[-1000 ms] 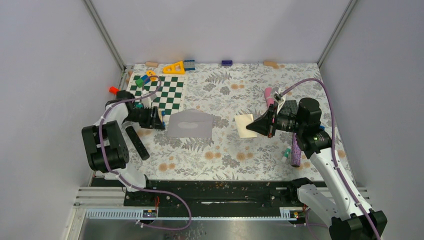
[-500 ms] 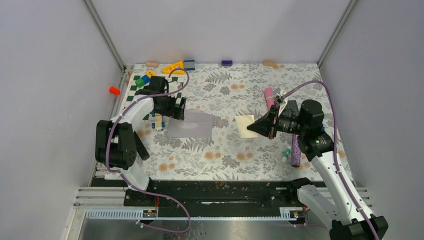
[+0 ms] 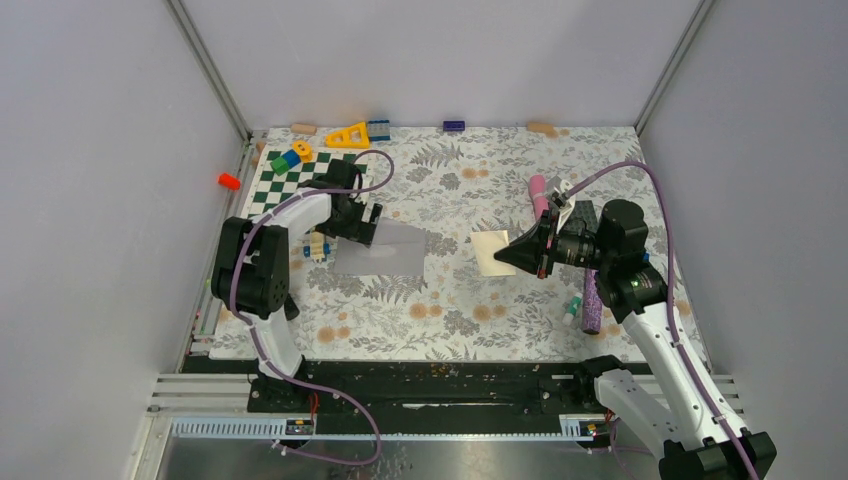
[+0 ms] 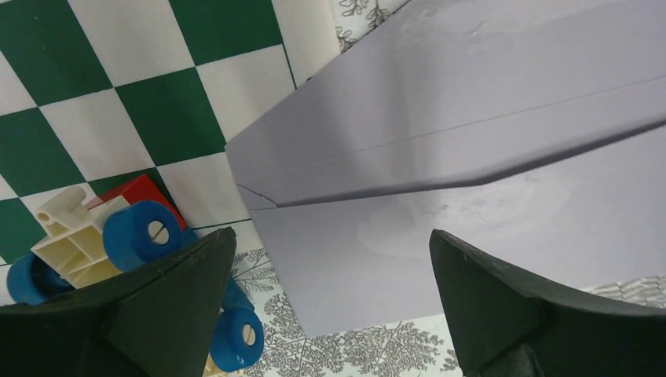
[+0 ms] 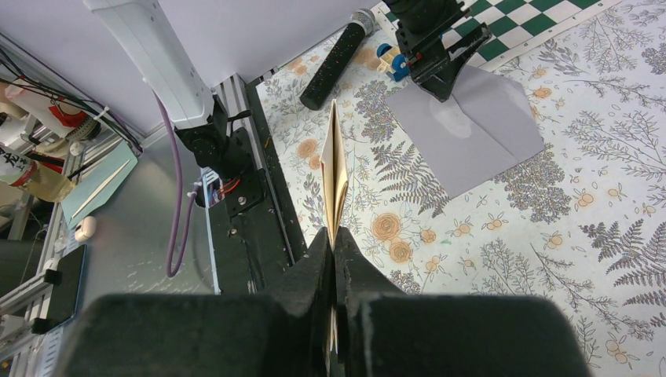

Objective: Place the letter into the envelope and seal it
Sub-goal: Move the envelope to the center of the board.

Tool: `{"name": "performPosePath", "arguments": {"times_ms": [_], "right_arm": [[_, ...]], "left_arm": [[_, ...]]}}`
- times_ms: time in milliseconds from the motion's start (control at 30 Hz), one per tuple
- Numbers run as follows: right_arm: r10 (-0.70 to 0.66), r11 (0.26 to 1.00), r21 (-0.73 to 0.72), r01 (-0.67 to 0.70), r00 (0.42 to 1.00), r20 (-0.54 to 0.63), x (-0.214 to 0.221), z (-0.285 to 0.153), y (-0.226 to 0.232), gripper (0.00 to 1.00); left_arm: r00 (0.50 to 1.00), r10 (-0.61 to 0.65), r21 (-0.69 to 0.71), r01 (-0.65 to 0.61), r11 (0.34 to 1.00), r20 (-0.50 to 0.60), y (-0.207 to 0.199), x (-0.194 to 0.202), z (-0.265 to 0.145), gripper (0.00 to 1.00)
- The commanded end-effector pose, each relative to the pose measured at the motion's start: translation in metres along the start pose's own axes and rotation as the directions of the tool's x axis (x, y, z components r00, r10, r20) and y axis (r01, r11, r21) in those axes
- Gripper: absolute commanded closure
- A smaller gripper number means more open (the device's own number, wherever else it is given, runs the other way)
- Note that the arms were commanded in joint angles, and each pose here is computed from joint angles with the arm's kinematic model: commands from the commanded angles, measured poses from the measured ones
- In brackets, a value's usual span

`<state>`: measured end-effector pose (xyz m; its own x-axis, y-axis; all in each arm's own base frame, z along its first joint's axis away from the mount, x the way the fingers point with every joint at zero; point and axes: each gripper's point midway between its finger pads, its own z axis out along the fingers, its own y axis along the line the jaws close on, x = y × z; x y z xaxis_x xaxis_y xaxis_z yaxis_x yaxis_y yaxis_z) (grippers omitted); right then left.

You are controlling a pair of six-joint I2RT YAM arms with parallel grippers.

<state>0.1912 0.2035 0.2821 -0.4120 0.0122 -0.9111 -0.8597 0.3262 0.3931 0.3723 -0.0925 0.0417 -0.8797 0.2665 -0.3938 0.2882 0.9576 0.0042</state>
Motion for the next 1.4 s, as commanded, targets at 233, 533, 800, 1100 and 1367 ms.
{"name": "performPosePath", "arguments": {"times_ms": [233,533,800,1100,1367], "right_arm": [[-0.023,1.000,-0.017,0.023,1.000,0.007,-0.002,-0.002,0.003,1.00],[-0.032,0.999,-0.014,0.032,0.999,0.010,-0.002,-0.002,0.003,1.00],[-0.035,0.999,-0.014,0.036,0.999,0.012,-0.003,-0.002,0.004,1.00],[-0.042,0.999,-0.007,0.042,0.999,0.017,-0.007,-0.003,0.004,1.00],[-0.065,0.996,0.062,0.064,0.998,0.016,-0.017,-0.006,-0.002,1.00]], "left_arm": [[0.999,-0.049,-0.010,0.049,0.999,-0.018,0.002,-0.013,0.016,0.01],[0.993,-0.053,0.139,0.067,0.988,-0.101,-0.024,-0.003,0.023,0.01],[0.995,-0.026,0.238,0.048,0.970,-0.097,-0.040,-0.006,0.017,0.01],[0.990,0.084,0.325,-0.043,0.945,-0.112,-0.077,-0.012,0.020,0.01],[0.970,0.225,0.393,-0.171,0.903,-0.093,-0.141,-0.038,0.027,0.01]]}}
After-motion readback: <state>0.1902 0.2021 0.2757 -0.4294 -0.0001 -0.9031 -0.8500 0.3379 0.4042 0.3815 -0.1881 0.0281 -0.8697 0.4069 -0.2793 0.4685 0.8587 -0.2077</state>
